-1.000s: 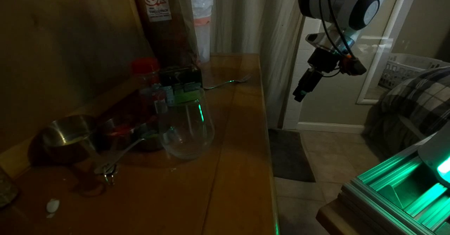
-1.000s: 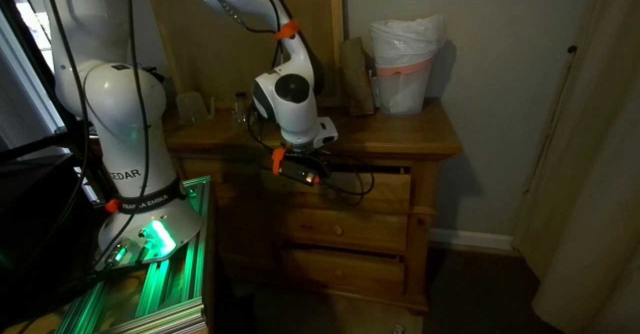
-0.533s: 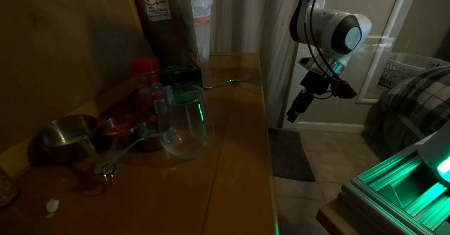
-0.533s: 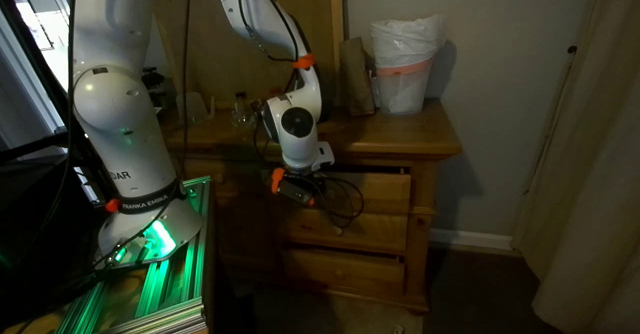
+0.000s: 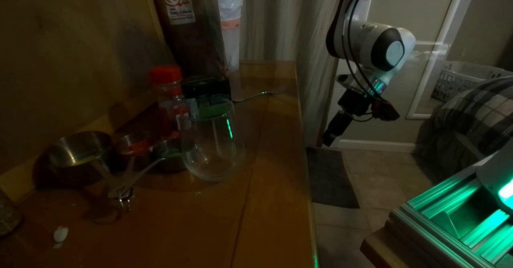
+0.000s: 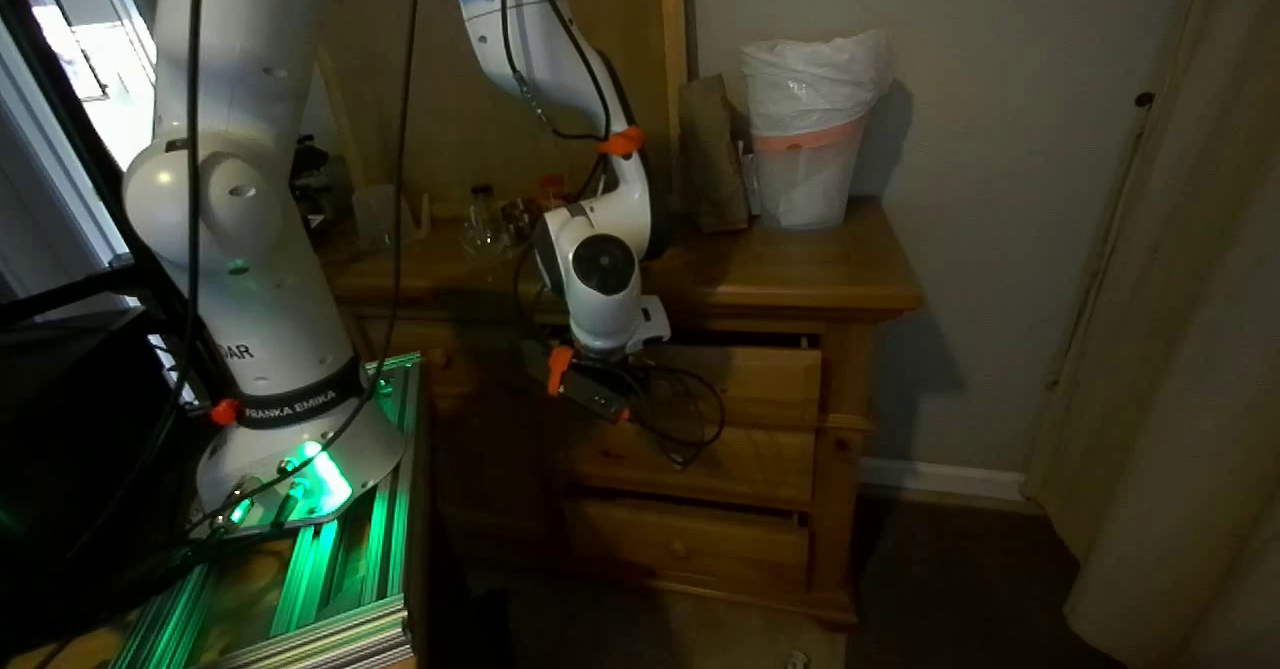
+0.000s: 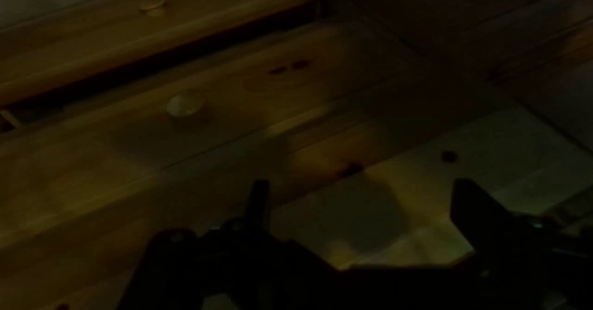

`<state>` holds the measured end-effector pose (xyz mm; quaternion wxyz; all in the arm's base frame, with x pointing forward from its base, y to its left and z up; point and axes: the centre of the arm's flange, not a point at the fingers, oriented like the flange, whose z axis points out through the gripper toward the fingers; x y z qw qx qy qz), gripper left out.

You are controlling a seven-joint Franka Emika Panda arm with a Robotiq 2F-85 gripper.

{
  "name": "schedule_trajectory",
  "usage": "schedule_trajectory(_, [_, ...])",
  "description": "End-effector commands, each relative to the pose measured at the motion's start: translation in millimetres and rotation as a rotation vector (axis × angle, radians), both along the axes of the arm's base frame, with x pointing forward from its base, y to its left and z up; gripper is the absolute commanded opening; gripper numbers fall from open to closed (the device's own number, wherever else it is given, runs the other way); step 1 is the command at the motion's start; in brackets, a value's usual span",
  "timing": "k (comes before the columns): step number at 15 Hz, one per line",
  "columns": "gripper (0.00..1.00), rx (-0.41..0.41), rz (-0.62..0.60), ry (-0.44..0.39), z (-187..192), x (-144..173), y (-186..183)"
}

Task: Open the topmost drawer on the right and remove the white packet from the drawer then close the drawer.

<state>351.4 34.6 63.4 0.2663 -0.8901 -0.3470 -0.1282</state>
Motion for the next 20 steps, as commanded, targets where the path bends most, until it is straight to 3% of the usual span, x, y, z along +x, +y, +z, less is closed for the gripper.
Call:
schedule_trajectory(1, [1.00,0.039,0.062,-0.106,-14.7,17.7,11.1])
schedule_trajectory(5, [1.00,0.008,0.161,-0.209,-18.1,38.2,12.8])
schedule_trajectory(10, [1.00,-0.006,0.226,-0.267,-32.2,48.7,10.0])
schedule_trajectory(19, [1.00,0.020,0.173,-0.334,-46.2,52.6,5.1])
schedule_trajectory(20, [0.93,0.023,0.166,-0.335,-48.0,52.5,5.4])
